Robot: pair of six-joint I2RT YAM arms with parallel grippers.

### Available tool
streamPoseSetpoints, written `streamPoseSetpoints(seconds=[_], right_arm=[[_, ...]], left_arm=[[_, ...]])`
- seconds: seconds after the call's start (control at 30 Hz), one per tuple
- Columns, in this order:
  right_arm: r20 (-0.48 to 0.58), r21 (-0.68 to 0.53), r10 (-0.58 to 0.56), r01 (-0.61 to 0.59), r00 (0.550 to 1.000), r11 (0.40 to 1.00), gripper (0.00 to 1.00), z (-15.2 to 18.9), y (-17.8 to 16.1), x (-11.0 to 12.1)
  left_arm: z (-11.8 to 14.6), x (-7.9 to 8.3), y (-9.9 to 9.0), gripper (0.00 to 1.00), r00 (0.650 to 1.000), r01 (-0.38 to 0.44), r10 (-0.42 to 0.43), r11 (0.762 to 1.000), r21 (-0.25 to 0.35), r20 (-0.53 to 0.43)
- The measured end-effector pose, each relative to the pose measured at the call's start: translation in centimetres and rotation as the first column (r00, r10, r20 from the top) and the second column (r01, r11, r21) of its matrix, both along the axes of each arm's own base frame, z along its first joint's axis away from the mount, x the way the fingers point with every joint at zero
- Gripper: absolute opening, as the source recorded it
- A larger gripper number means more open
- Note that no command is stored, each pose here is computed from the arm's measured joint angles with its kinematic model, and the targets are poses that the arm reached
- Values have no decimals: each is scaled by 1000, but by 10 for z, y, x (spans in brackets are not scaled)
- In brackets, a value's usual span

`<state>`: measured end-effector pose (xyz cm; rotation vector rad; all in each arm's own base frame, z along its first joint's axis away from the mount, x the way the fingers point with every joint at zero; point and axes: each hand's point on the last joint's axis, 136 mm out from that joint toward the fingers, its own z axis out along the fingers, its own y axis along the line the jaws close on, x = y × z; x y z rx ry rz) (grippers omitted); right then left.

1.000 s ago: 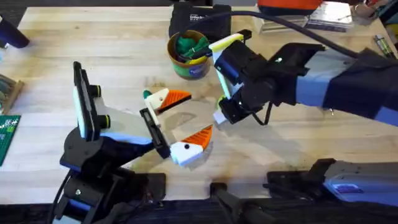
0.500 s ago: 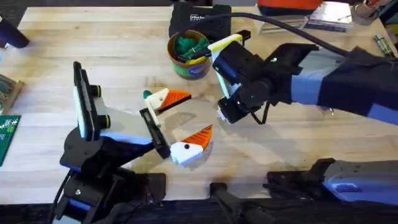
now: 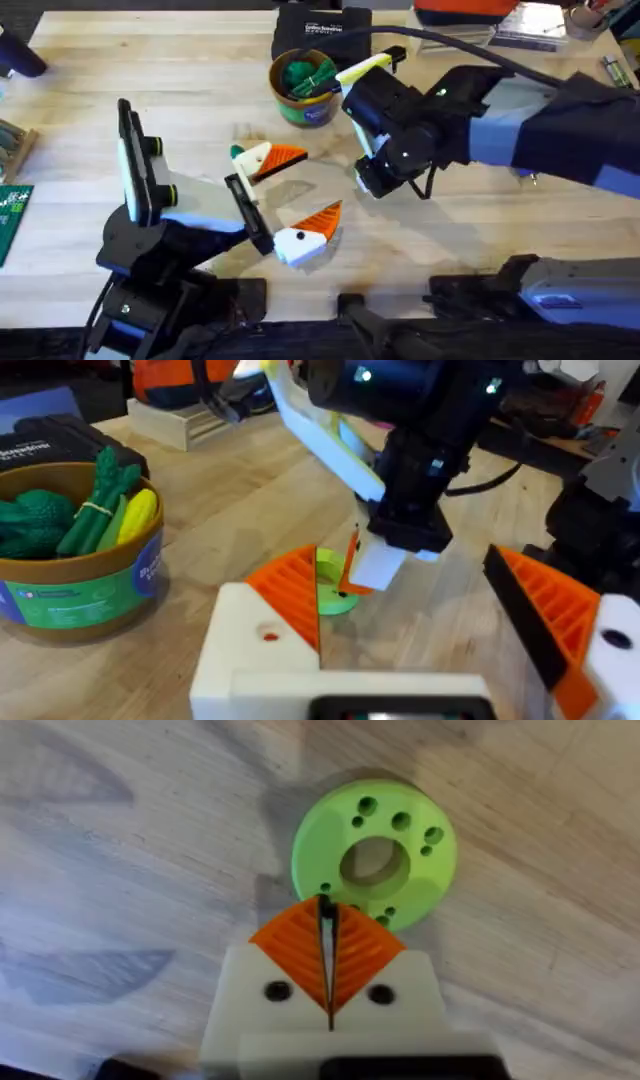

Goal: Pick up the gripper from the table and insert it into the empty holder that is missing its gripper. Then pick up a screw, insert it into the mounting hole, and use the screwdriver to tighten it. Finally, clean up the table by picking up the vegetable and placing it into the bucket.

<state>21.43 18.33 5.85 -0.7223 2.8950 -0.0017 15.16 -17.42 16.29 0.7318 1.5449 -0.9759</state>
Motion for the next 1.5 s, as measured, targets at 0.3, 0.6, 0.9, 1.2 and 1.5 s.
streamPoseSetpoints(seconds=[0.3,0.6,0.9,1.2,1.5], right_arm=[[45,0,-1,1,999,1000,7,41,5,13],[117,56,60,-67,991,996,7,96,24,31],[204,283,167,-221,965,933,7,173,72,37],[122,280,258,-283,958,917,7,191,97,31],[80,255,411,-417,908,872,7,176,142,13]], left_arm=[[0,0,0,985,1000,0,0,1000,0,0],[0,0,0,985,1000,0,0,1000,0,0],[0,-1,-1,985,1000,6,-6,1000,0,0],[0,-1,-1,985,1000,7,-7,1000,0,0],[0,-1,-1,985,1000,7,-7,1000,0,0]])
